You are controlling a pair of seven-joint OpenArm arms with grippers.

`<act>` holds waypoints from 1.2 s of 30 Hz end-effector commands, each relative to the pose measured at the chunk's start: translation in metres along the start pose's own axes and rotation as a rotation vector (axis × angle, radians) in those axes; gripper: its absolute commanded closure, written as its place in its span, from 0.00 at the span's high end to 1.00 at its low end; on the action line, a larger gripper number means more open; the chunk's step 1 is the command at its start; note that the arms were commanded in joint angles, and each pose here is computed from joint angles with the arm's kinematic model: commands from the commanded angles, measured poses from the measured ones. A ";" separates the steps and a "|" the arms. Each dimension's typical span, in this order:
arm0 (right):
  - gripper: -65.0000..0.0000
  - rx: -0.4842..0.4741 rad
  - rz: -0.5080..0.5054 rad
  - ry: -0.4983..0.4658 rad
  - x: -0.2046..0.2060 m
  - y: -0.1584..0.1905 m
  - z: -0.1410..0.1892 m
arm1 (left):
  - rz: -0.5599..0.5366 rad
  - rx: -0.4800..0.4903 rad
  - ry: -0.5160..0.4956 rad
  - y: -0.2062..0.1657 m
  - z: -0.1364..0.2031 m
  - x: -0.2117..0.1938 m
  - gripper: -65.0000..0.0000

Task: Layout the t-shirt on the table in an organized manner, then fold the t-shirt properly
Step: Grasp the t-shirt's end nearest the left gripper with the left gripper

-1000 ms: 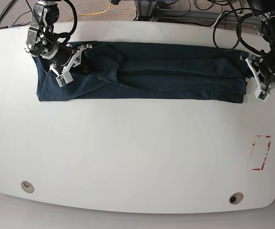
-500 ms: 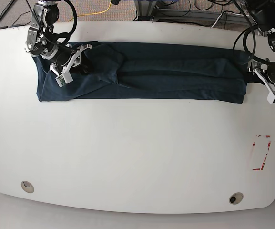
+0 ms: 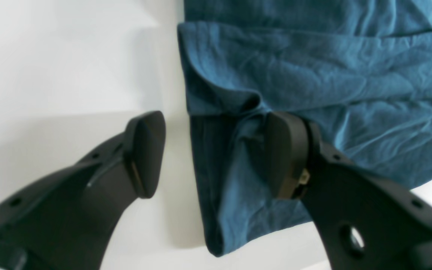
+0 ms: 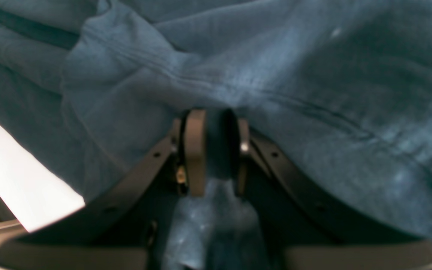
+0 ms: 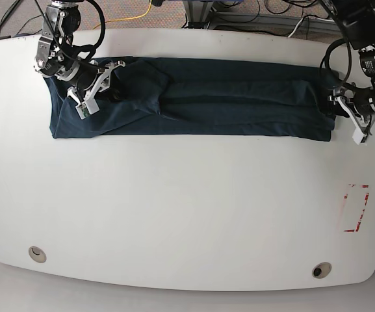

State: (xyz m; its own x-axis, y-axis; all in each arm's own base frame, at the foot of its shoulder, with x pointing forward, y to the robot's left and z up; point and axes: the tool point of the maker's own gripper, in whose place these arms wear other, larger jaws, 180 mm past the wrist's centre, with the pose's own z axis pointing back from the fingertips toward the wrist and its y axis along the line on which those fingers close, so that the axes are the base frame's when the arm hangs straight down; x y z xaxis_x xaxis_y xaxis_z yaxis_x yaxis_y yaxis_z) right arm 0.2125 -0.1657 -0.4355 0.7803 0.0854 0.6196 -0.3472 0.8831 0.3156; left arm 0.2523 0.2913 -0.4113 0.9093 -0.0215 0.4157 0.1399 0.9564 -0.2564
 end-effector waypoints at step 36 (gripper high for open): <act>0.18 -0.058 -0.003 0.140 -0.031 -0.007 0.000 | -0.275 0.036 0.010 -0.043 0.016 0.021 0.04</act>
State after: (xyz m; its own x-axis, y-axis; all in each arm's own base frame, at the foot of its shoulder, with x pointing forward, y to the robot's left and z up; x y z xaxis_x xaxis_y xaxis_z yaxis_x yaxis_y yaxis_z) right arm 0.2134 -0.1608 -0.4359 0.7802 0.0612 0.6225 -0.3325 0.8836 0.3297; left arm 0.2435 0.2581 -0.3985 0.8876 -0.2339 0.3968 0.3156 0.9363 -0.1541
